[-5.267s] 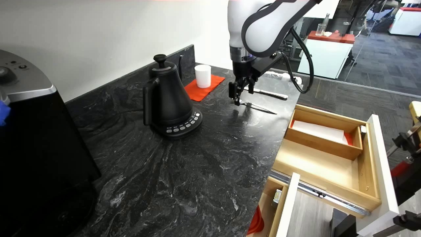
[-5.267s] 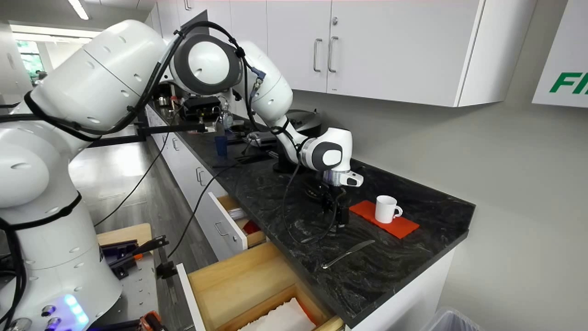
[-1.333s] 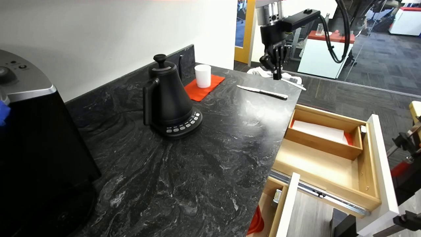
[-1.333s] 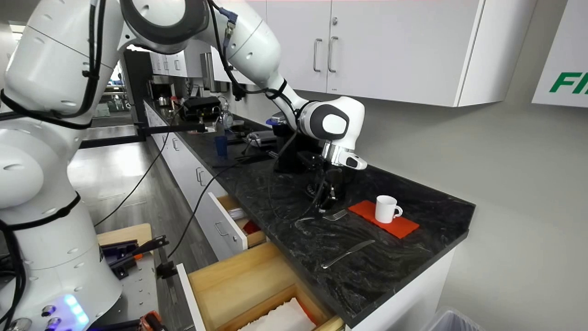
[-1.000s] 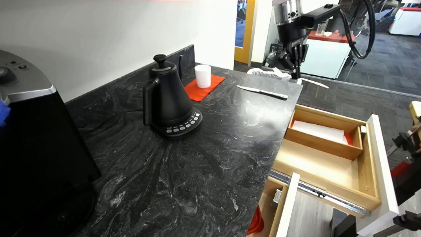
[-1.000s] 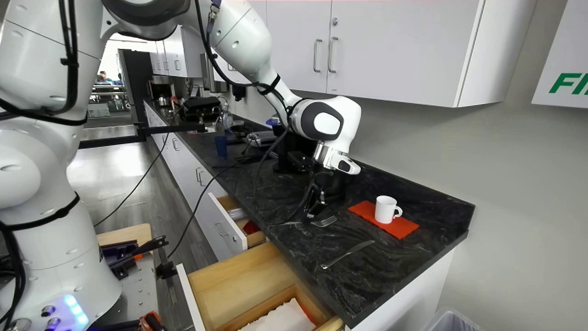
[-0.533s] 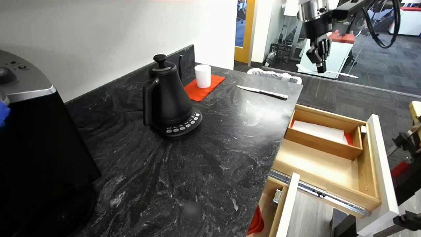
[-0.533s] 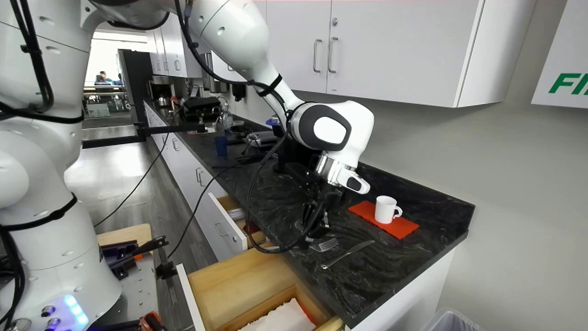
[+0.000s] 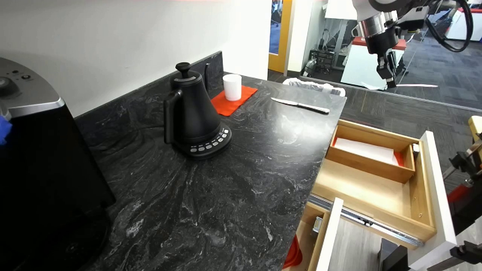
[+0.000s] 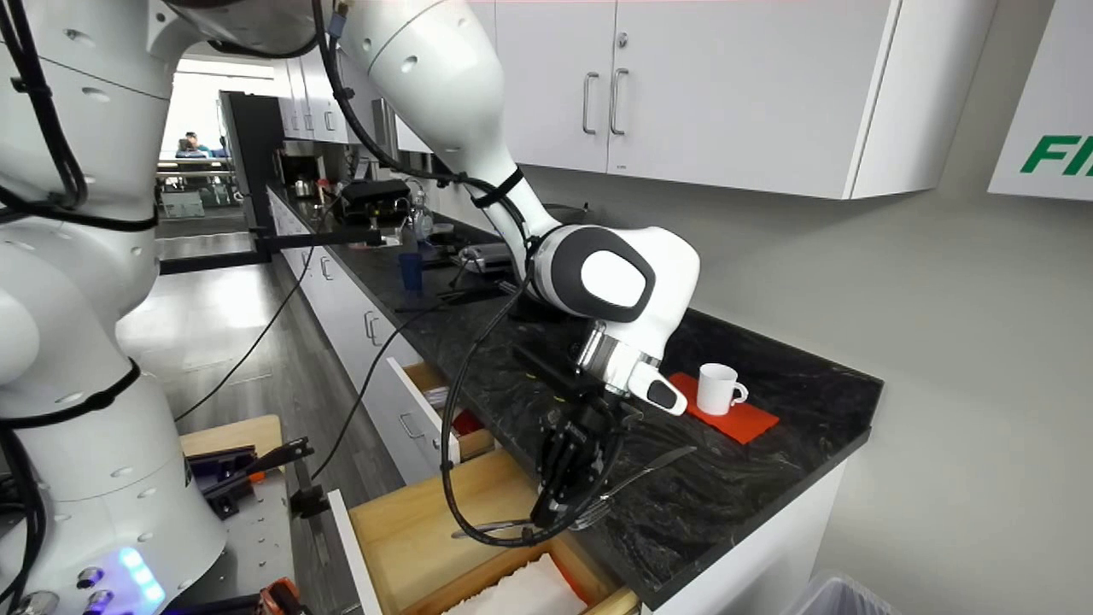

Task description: Put the silver fork and silver knife inside the open drawer

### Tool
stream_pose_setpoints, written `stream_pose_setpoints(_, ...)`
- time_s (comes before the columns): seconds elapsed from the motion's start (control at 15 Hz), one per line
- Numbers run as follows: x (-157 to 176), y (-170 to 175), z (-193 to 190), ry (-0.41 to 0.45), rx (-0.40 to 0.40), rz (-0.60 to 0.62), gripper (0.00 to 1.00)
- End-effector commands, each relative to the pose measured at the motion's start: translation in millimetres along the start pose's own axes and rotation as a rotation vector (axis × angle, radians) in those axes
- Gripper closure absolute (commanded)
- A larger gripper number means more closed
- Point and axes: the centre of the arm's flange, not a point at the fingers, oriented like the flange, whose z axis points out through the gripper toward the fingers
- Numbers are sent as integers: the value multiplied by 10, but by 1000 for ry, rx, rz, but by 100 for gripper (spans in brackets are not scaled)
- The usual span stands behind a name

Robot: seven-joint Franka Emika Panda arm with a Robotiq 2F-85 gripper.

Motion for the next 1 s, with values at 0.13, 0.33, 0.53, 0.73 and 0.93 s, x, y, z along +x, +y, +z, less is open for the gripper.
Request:
stream_pose_setpoints(0.13, 130, -402, 272, -74, -6, -115, 97)
stream_pose_setpoints(0.33, 225, -622, 385, -99, 7, -153, 97)
stream_pose_setpoints(0.53, 279, -741, 458, -115, 7, -178, 97)
stream_pose_setpoints(0.73, 322, -792, 503, -128, 3, -183, 69)
stream_pose_setpoints(0.93, 330, -804, 507, -129, -1, -185, 56)
